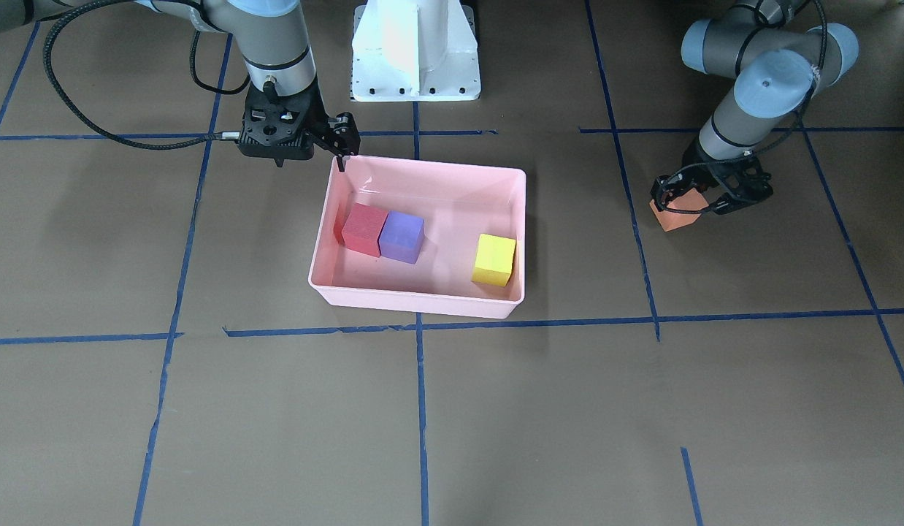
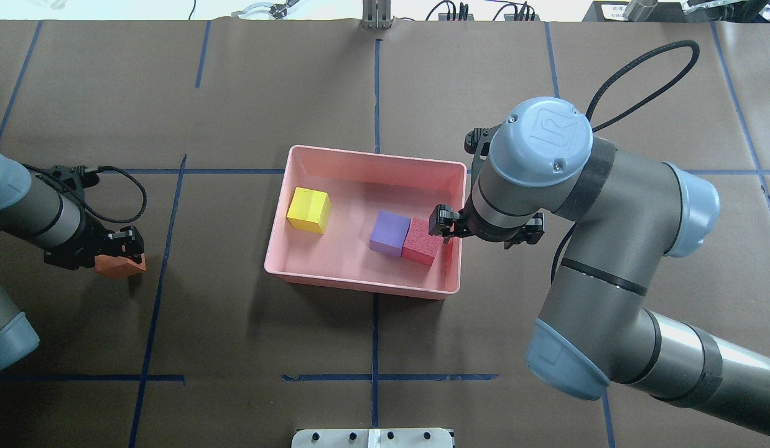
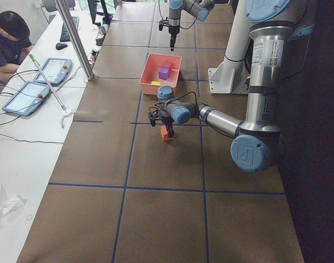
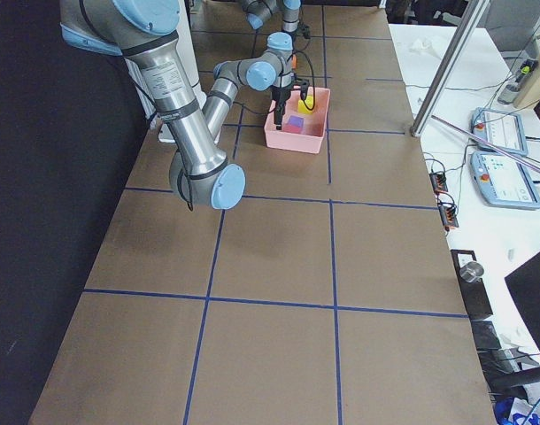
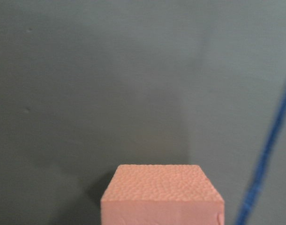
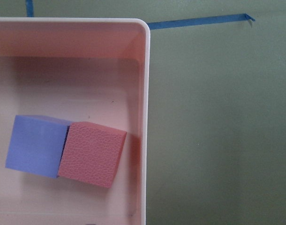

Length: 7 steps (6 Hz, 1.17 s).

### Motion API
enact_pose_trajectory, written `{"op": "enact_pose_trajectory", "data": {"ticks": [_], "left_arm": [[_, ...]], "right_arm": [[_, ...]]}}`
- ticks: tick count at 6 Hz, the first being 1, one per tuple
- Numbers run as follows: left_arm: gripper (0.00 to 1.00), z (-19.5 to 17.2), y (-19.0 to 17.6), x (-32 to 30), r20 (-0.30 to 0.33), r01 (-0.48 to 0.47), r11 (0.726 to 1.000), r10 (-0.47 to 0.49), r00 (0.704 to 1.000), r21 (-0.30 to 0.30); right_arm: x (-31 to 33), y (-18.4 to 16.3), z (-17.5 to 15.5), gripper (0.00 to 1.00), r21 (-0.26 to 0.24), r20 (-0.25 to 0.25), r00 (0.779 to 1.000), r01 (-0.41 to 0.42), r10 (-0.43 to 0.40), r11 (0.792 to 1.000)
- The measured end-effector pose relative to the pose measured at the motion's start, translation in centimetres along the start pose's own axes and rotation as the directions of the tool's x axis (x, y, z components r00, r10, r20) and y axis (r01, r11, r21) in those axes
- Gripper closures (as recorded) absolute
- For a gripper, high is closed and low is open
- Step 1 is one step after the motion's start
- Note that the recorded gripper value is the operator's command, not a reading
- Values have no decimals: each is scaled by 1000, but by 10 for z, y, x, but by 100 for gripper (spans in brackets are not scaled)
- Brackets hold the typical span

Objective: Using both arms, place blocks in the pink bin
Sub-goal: 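Carry the orange cube into the bin while the right gripper withdraws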

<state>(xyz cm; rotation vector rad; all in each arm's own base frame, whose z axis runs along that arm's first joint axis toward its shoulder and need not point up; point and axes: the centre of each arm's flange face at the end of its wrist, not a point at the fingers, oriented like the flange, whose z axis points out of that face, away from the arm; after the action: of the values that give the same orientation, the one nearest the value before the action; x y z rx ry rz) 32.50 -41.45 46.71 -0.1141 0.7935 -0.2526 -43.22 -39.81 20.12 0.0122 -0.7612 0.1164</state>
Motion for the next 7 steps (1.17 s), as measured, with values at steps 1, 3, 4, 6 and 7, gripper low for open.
{"op": "enact_pose_trajectory", "data": {"ticks": [1, 3, 4, 6, 7], "left_arm": [[54, -20, -1, 29, -54, -26, 999, 27, 998, 23], [54, -70, -4, 122, -176, -87, 993, 99, 979, 78], [54, -101, -1, 178, -194, -96, 992, 111, 975, 85], [54, -150, 19, 268, -217, -115, 989, 133, 967, 93], [53, -153, 33, 309, -221, -139, 983, 162, 962, 116]], "right_arm": [[8, -11, -8, 0, 15, 3, 999, 33, -33, 999], [49, -36, -19, 0, 28, -9, 991, 133, -133, 991], [83, -52, -25, 0, 20, -16, 982, 187, -187, 982], [144, -78, -35, 0, 7, -30, 965, 262, -262, 965], [158, -84, -39, 0, 3, -30, 962, 272, -272, 962]]}}
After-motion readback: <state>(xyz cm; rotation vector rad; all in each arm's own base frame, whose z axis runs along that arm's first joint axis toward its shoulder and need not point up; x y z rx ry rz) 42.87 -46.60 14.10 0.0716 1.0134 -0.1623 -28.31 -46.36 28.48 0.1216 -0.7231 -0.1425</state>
